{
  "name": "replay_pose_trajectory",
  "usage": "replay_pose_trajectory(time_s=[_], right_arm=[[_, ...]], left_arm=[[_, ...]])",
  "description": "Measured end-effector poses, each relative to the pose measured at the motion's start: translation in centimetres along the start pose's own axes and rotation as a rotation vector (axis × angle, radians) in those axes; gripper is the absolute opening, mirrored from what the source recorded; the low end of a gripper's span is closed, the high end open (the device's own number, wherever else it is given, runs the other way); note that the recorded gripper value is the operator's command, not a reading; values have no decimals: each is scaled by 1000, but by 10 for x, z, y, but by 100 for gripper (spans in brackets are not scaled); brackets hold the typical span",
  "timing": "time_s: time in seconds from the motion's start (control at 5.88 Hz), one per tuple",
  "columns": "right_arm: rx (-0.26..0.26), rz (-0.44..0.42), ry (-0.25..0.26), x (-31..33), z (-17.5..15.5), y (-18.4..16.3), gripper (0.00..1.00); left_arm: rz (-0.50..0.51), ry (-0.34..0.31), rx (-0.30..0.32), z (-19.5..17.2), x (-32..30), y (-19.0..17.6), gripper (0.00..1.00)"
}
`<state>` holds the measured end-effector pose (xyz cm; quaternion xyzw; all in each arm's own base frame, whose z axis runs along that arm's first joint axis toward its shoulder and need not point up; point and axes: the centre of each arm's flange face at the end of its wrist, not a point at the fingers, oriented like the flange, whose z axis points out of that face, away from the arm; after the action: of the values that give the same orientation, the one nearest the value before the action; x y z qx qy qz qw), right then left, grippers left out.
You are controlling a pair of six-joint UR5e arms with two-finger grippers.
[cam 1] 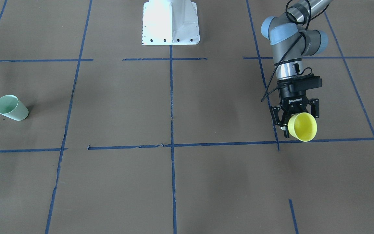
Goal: Transfer and stack yellow cup on green cup
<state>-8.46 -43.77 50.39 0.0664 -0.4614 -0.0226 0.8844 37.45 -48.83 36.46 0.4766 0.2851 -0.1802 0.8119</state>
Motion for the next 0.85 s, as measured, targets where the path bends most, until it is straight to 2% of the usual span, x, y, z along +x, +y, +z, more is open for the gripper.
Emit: replay_pose_trajectory(time_s=[0.17, 0.51, 0.68, 0.85], right_arm=[[6, 38, -12, -33, 5, -21, 100], [-14, 102, -12, -115, 6, -76, 100], [-41, 127, -6, -162, 3, -99, 100], [-71, 149, -9, -211, 8, -113, 100]], left_arm=[[6, 141, -5, -24, 38, -2, 11], [126, 402, 25, -75, 104, 11, 10], [182, 502, 32, -92, 125, 22, 10], [214, 568, 30, -108, 143, 33, 13]])
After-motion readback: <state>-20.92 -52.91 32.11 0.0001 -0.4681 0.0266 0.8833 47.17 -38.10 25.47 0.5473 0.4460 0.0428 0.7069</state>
